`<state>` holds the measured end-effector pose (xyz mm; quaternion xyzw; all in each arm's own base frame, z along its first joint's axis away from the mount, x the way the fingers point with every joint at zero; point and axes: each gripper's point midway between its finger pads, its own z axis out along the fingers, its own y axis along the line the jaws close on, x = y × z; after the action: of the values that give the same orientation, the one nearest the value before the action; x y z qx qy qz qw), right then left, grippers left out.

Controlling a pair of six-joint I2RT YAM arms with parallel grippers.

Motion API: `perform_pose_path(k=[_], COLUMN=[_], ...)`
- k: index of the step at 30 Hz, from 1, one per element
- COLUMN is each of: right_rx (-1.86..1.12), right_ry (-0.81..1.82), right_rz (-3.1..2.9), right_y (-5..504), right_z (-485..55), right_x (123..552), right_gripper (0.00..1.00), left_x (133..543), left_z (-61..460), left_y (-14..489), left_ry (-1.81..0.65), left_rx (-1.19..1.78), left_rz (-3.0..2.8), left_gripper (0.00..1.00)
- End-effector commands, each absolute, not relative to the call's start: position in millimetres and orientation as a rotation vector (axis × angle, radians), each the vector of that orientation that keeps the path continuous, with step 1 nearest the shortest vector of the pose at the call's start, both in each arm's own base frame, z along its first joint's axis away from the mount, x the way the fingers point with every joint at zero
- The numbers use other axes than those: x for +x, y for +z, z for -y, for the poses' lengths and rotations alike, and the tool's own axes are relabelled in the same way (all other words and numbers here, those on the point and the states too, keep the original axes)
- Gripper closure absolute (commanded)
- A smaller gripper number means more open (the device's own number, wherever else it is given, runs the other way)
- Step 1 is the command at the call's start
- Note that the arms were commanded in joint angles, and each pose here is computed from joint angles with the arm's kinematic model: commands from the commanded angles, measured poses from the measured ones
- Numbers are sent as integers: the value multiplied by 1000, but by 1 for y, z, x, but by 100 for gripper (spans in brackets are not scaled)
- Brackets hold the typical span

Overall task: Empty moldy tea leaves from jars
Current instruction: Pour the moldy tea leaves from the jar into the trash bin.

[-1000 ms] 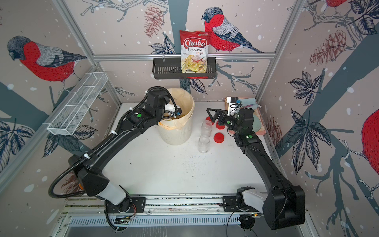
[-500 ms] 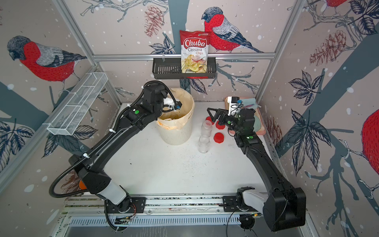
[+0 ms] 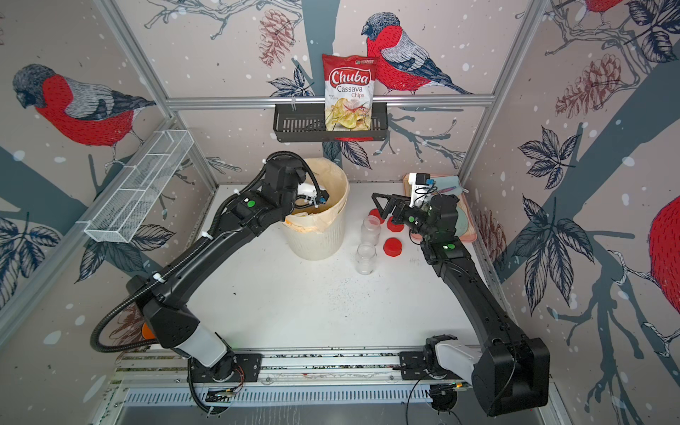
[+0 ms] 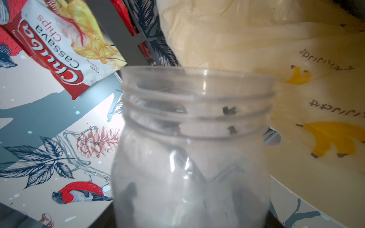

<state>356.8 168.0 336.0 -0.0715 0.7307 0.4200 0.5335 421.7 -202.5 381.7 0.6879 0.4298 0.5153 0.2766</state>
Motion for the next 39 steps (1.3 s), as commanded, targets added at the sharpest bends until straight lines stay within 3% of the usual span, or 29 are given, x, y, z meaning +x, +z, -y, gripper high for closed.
perform_pose_path(k=[1,5,10,16,23,29,34,39], right_rx=[-193,-195,-198,-208,-215,-220,-225,-238], right_ry=[1008,1002,1012,1011,1025,1018,1033,1035], right_rz=[-1713,-1714,-1717,-1716,-1718,-1715,-1718,-1715], right_y=[343,345,343,345,345,346,343,344], right_z=[-170,-170,-172,-172,-176,-177,-180,-181], right_x=[356,356,357,357,357,356,356,354], right_gripper=[0,1,1,1,0,1,1,1], left_x=[423,424,421,418,421,423,418,422], left_z=[202,201,201,195,198,201,199,202], left_y=[375,398,384,418,377,427,386,397], left_ry=[1375,1397,1378,1424,1379,1423,1349,1339], left_rx=[1868,1818,1852,1789,1870,1764,1830,1779], left_rz=[-1144,-1140,-1113,-1110,-1096,-1088,-1110,-1127], left_gripper=[32,32,31,31,31,32,32,33])
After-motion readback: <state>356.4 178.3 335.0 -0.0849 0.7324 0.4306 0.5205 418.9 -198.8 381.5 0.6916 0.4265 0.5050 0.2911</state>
